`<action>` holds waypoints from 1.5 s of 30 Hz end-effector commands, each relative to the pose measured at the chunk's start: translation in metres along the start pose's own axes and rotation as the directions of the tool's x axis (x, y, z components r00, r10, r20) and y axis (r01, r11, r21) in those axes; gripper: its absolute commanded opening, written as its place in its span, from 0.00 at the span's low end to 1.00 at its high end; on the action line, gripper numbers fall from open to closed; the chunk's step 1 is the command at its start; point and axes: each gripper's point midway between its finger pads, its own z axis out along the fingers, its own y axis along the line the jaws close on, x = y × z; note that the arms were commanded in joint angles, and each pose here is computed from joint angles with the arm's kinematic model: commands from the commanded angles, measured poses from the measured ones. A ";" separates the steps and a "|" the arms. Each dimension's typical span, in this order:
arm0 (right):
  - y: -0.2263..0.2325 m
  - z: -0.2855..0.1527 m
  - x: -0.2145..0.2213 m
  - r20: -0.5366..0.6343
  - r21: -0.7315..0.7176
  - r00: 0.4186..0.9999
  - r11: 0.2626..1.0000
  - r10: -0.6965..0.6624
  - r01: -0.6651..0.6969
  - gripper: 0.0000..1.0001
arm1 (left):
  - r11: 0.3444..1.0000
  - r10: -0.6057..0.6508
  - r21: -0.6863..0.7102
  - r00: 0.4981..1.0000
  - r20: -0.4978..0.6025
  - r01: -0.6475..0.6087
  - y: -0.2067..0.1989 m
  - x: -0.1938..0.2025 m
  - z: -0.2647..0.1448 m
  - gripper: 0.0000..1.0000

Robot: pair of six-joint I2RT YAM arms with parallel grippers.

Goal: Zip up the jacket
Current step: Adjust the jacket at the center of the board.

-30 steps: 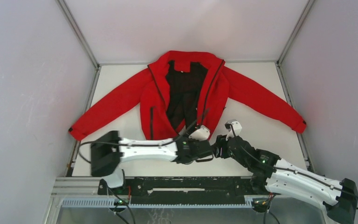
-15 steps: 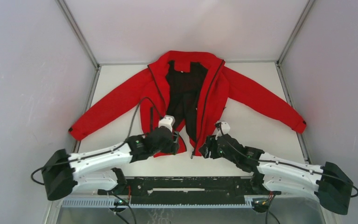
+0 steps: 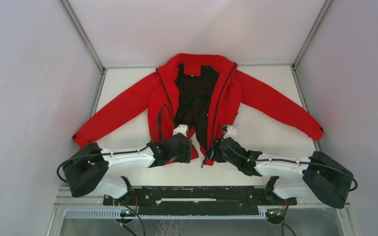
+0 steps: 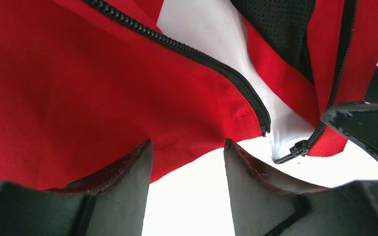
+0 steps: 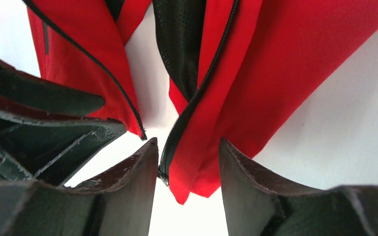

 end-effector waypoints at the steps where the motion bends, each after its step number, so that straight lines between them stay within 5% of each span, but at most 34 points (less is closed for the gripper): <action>1: 0.032 0.013 -0.032 0.076 -0.072 0.995 0.996 0.057 -0.051 0.52 | 0.997 -0.032 -0.066 0.998 -0.053 0.028 0.026 0.028 0.009 0.59; 5: 0.024 0.023 -0.034 0.063 -0.055 0.995 0.996 0.071 -0.068 0.35 | 0.996 -0.049 -0.076 0.997 -0.064 0.044 0.036 0.042 0.009 0.59; 8: 0.023 0.019 -0.042 0.066 -0.071 0.995 0.995 0.077 -0.073 0.01 | 0.994 -0.059 -0.091 0.996 -0.062 0.054 0.047 0.051 0.007 0.59; 16: -0.020 -0.060 -0.108 0.280 -0.015 0.957 0.997 0.071 -0.069 0.00 | 0.988 -0.097 -0.129 0.994 -0.044 0.090 0.066 0.062 0.003 0.59; 24: -0.074 -0.192 -0.184 0.619 0.160 0.785 0.971 0.040 -0.176 0.00 | 0.987 -0.092 -0.134 0.995 -0.030 0.087 0.067 0.058 0.002 0.59; 35: -0.131 -0.289 -0.236 0.793 0.440 0.587 0.818 -0.160 -0.372 0.00 | 0.987 -0.105 -0.125 0.994 -0.017 0.102 0.073 0.063 -0.005 0.59; 38: -0.136 -0.295 -0.248 0.797 0.446 0.586 0.798 -0.148 -0.405 0.00 | 0.987 -0.108 -0.118 0.994 -0.003 0.107 0.074 0.062 -0.009 0.59; 40: -0.120 -0.276 -0.253 0.780 0.368 0.621 0.862 -0.082 -0.349 0.00 | 0.987 -0.108 -0.118 0.994 0.002 0.107 0.075 0.061 -0.011 0.59; 45: -0.098 -0.212 -0.231 0.606 0.279 0.794 0.946 -0.042 -0.163 0.00 | 0.990 -0.107 -0.093 0.994 0.018 0.108 0.071 0.056 -0.016 0.59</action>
